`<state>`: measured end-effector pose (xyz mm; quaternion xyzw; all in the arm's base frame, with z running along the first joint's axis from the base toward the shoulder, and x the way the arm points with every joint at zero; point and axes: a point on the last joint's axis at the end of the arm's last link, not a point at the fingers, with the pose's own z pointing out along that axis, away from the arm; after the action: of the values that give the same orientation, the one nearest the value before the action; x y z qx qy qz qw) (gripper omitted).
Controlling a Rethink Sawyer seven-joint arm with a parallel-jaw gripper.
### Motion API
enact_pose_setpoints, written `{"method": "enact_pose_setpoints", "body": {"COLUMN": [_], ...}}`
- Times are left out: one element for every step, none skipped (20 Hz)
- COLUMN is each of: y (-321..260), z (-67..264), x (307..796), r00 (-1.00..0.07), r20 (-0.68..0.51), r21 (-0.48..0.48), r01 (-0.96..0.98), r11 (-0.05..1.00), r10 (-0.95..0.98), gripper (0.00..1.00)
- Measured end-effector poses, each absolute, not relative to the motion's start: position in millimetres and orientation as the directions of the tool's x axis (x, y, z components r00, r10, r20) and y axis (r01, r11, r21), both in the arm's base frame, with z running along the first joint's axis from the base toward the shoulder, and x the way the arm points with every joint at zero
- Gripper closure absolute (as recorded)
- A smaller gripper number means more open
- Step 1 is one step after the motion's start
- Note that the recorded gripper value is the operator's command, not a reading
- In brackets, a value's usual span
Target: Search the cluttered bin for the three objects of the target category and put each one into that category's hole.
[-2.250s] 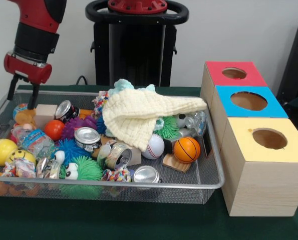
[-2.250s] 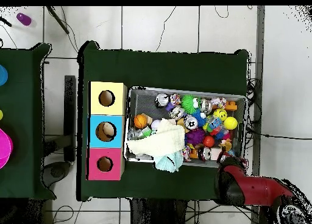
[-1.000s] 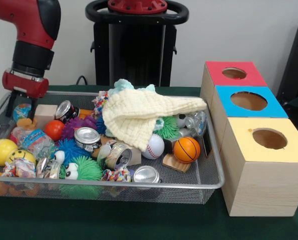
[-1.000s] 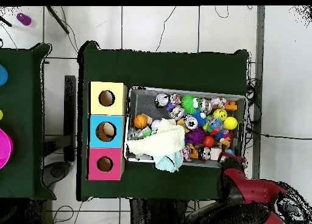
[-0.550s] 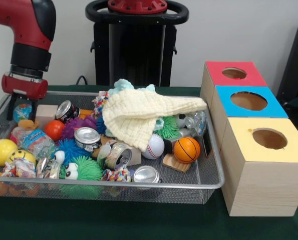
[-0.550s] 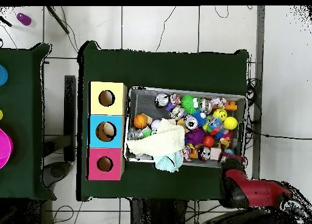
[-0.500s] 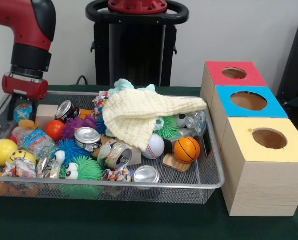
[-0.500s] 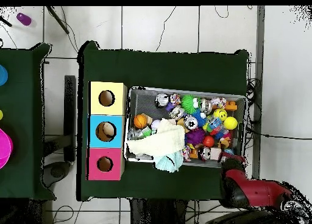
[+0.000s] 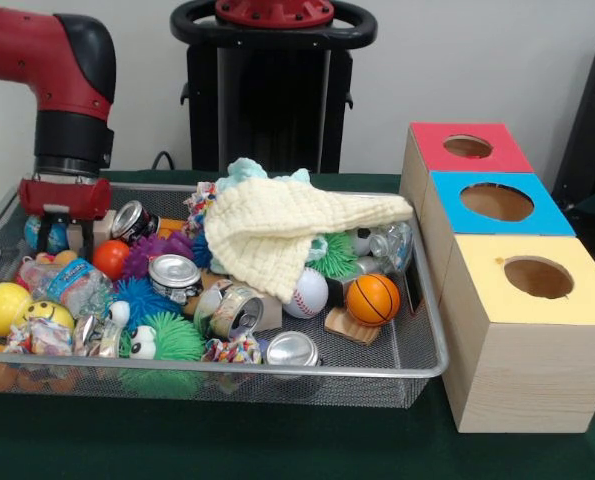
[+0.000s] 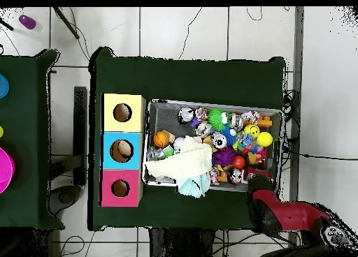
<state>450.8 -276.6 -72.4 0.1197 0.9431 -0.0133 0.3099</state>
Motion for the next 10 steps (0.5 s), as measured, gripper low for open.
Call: {"method": "enact_pose_setpoints", "body": {"y": [-275.5, -275.6, -276.2, -276.8, -278.6, -278.8, -279.0, -279.2, -279.3, -279.2], "z": [-74.4, -75.9, -75.9, -75.9, -75.5, -75.5, -75.5, -75.4, -75.4, -75.3], "x": [451.1, 451.9, 452.5, 453.1, 456.0, 456.6, 457.2, 457.8, 459.7, 460.5], "r00": [-0.777, -0.772, -0.769, -0.767, -0.757, -0.755, -0.753, -0.751, -0.745, -0.743], "r20": [-0.588, -0.591, -0.593, -0.595, -0.603, -0.604, -0.605, -0.607, -0.611, -0.612], "r21": [0.057, 0.067, 0.070, 0.074, 0.086, 0.088, 0.090, 0.093, 0.101, 0.103], "r01": [0.237, 0.242, 0.245, 0.247, 0.255, 0.256, 0.258, 0.259, 0.262, 0.263], "r11": [0.970, 0.968, 0.967, 0.966, 0.963, 0.963, 0.962, 0.961, 0.960, 0.959], "r10": [0.225, 0.234, 0.238, 0.242, 0.254, 0.256, 0.258, 0.261, 0.267, 0.269], "gripper": [0.00, 0.00, 0.00, 0.00, 1.00, 1.00, 1.00, 1.00, 1.00, 1.00]}}
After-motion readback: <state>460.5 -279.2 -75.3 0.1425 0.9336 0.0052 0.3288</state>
